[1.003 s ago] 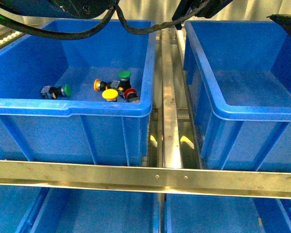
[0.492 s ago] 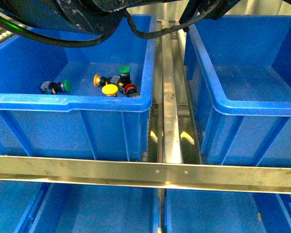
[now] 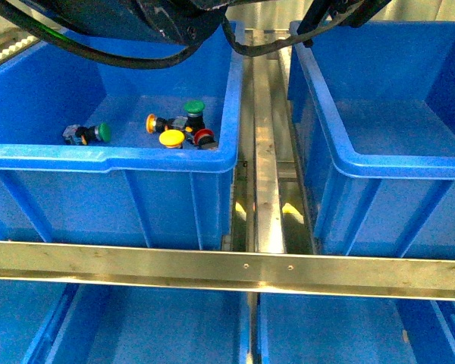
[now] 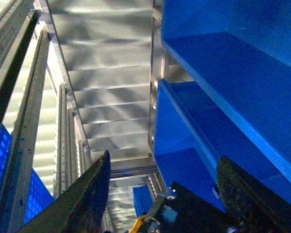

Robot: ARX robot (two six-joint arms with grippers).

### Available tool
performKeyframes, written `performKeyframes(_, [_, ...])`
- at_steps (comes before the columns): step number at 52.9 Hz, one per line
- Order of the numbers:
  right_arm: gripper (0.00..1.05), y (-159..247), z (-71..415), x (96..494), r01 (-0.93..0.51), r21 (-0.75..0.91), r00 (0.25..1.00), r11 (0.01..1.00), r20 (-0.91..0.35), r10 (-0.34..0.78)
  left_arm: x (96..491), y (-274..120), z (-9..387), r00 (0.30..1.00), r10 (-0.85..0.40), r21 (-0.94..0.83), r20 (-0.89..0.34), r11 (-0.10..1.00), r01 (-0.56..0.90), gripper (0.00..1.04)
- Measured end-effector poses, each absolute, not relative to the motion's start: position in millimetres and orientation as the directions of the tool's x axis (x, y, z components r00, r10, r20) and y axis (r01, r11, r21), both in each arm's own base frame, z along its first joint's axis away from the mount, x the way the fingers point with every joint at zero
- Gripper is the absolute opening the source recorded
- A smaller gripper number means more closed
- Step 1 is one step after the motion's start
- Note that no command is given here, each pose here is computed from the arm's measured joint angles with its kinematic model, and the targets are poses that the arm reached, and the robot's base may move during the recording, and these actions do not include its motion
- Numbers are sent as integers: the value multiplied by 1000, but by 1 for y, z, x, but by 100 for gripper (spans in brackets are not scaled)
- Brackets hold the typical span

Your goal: Pick red and yellow buttons and place in box

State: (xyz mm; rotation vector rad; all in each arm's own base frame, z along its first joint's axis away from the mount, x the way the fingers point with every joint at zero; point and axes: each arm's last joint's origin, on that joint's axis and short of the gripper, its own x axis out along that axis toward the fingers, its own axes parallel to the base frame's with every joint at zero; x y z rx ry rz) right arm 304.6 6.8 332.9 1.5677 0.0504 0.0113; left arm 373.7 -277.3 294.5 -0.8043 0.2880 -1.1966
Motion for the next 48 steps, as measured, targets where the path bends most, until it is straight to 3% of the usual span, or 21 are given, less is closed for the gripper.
performKeyframes(8, [42,4,332,304,34,999,999,2,-34,30,373,-280,297,370,-906,-685,204,138,715,33])
performKeyframes(22, [40,0,332,304,37,999,999,3,-37,22,373,-283,296,373,-905,-685,205,140,715,34])
performKeyframes(43, [40,-4,334,303,26,999,1000,30,-26,1,375,-281,292,402,-893,-666,203,175,725,96])
performKeyframes(48, [40,-5,334,303,25,999,1000,34,-25,-6,377,-278,293,413,-886,-657,212,184,731,97])
